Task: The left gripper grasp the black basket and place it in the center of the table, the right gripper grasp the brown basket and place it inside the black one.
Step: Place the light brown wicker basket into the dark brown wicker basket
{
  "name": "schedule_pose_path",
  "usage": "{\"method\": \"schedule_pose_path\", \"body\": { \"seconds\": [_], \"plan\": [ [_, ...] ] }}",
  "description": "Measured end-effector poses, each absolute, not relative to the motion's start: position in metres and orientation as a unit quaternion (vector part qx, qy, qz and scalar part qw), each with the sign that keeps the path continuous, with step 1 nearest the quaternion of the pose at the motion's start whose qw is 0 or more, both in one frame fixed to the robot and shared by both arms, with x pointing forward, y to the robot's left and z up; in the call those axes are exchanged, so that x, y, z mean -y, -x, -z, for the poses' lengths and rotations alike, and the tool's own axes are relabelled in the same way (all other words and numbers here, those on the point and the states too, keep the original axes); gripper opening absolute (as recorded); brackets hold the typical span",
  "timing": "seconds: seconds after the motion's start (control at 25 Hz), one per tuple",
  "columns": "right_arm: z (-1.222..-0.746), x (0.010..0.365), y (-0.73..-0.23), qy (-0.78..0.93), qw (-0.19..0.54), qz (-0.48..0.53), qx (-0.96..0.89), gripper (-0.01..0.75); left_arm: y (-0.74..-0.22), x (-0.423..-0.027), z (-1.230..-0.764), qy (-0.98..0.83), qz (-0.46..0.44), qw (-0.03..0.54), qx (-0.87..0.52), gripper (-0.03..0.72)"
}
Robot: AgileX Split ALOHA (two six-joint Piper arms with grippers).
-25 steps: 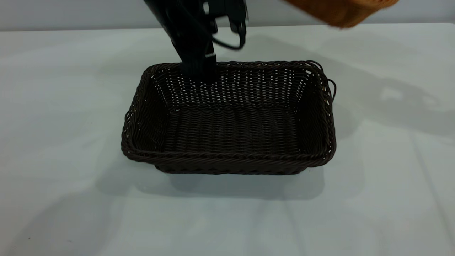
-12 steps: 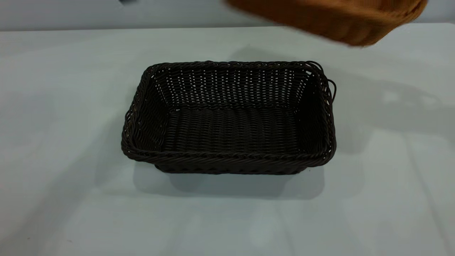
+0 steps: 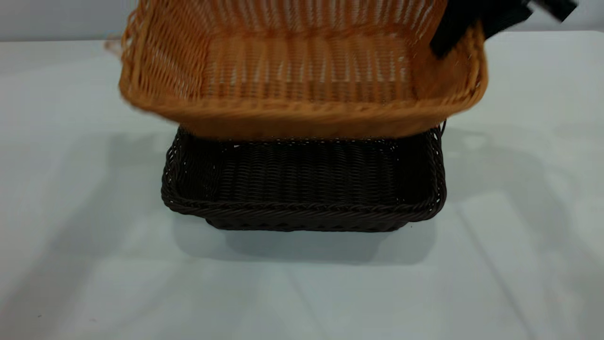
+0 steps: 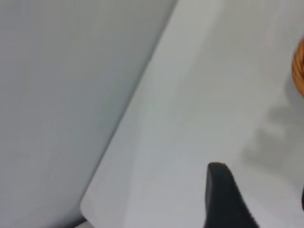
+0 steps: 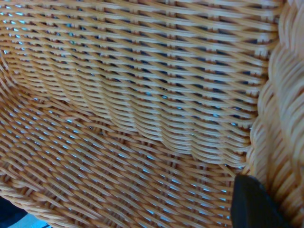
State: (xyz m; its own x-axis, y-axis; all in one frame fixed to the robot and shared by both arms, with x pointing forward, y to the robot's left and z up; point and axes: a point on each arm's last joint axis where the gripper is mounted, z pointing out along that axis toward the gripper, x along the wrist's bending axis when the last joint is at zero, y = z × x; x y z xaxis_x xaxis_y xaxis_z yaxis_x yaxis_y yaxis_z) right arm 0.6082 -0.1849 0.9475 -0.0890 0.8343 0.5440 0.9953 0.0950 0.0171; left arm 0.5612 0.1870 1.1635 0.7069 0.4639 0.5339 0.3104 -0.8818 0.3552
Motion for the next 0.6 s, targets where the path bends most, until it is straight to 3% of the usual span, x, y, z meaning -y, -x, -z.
{"method": "schedule_pose_path", "body": {
  "seconds": [0.28,0.6],
  "plan": [
    [-0.899,0.182,-0.615,0.664,0.229,0.161,0.693,0.080,-0.547,-0.193,-1.180,-0.909,-0.335,0.131,-0.213,0.279],
    [-0.878,0.178,-0.613,0.655,0.265,0.150,0.692,0.082,-0.546,-0.193,-1.180,-0.910,-0.331,0.129,-0.215,0.273]
  ]
}}
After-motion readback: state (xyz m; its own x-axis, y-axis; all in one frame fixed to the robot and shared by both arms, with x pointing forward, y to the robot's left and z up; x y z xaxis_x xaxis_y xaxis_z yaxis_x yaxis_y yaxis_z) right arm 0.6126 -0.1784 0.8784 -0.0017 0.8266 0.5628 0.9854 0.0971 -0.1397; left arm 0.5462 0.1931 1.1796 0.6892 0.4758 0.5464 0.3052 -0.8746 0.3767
